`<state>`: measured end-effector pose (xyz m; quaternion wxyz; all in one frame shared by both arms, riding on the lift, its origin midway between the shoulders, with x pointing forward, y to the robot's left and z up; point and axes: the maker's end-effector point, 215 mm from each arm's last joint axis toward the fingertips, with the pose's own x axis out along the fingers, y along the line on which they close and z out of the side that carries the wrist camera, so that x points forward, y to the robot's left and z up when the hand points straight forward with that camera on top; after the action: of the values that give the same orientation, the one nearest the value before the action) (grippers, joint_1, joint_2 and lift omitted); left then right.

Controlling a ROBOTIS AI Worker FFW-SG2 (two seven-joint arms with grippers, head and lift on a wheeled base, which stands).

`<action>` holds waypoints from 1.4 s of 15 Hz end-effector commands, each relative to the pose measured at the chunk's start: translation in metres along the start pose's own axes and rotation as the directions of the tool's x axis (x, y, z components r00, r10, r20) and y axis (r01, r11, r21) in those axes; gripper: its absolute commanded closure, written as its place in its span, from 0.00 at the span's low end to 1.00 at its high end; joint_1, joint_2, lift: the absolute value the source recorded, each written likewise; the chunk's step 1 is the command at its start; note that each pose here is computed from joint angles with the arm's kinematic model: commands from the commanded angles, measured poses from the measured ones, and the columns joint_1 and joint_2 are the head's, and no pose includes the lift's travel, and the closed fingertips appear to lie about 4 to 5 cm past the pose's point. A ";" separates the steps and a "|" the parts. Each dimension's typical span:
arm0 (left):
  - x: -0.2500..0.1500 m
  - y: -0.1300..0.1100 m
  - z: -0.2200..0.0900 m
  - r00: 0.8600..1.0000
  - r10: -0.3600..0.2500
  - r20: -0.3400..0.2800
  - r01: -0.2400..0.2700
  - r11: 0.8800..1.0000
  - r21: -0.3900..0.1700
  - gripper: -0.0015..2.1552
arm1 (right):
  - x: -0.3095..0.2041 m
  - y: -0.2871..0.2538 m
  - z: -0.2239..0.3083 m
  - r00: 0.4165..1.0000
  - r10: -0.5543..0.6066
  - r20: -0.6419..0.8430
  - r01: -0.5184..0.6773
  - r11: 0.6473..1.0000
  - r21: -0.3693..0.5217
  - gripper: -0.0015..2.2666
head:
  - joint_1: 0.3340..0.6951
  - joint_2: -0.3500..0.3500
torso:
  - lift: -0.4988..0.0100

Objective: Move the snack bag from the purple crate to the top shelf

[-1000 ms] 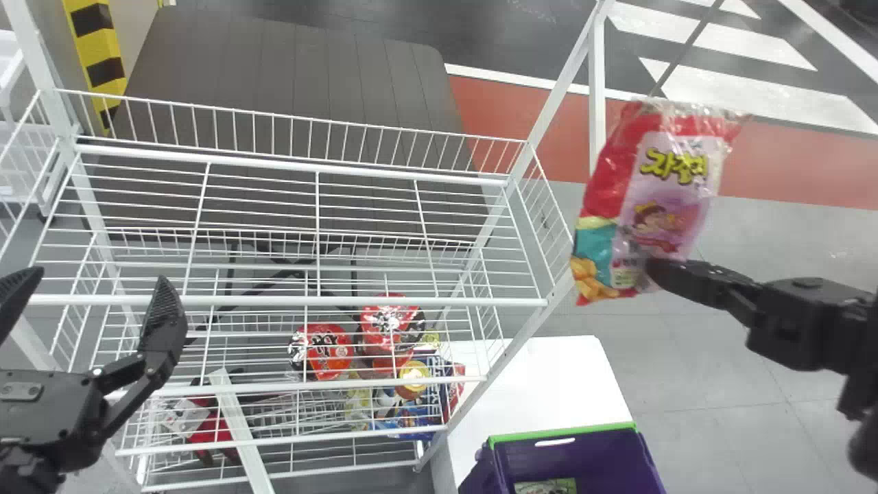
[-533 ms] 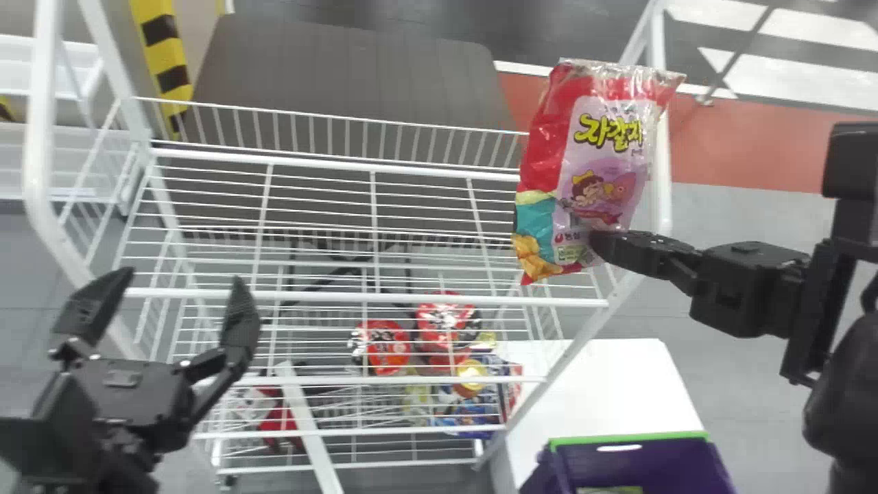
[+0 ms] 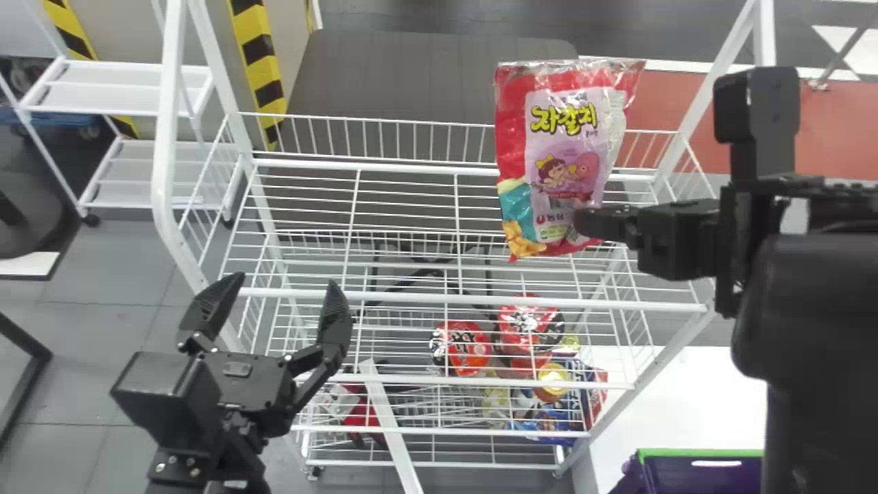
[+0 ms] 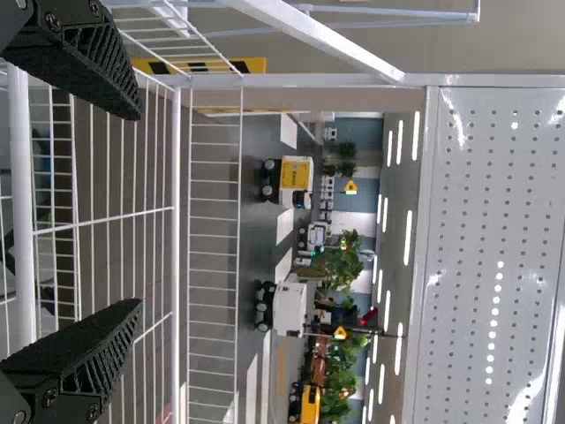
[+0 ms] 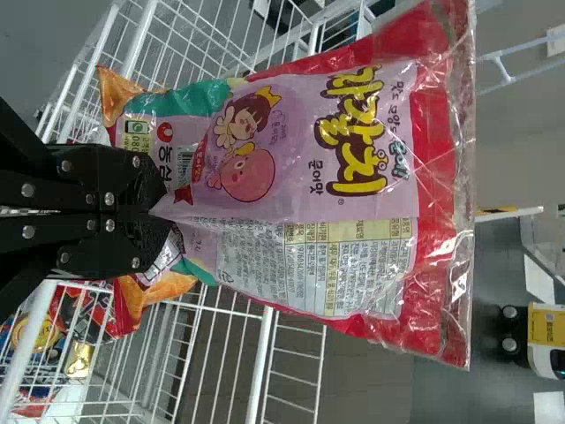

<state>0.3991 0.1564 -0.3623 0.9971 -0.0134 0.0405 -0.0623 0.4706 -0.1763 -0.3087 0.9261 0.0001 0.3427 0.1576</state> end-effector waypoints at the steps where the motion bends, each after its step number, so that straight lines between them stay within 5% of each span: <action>1: 0.003 0.001 -0.005 1.000 0.001 -0.007 -0.001 1.000 0.001 0.03 | 0.027 0.021 0.001 0.998 0.045 -0.038 -0.045 0.999 -0.011 0.89 | 1.00 0.46 | 0.98; 11: 0.018 0.010 -0.013 1.000 0.005 -0.023 -0.004 1.000 0.017 0.03 | 0.078 0.070 -0.011 0.989 0.097 -0.112 -0.102 0.994 -0.039 0.89 | 1.00 0.58 | 0.98; 15: 0.022 0.012 -0.016 1.000 0.004 -0.026 -0.003 1.000 0.022 0.03 | 0.102 0.104 0.057 0.976 0.169 0.135 -0.153 0.980 -0.127 0.89 | 1.00 0.66 | 0.98; 21: 0.023 0.014 -0.021 0.999 0.006 -0.036 -0.005 1.000 0.022 0.03 | 0.132 0.128 0.080 0.936 0.261 0.235 -0.239 0.964 -0.119 0.89 | 1.00 0.72 | 0.98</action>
<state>0.4216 0.1668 -0.3842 0.9966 -0.0005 0.0567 -0.0603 0.5734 -0.0169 -0.3157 0.9338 0.0095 0.2263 0.2771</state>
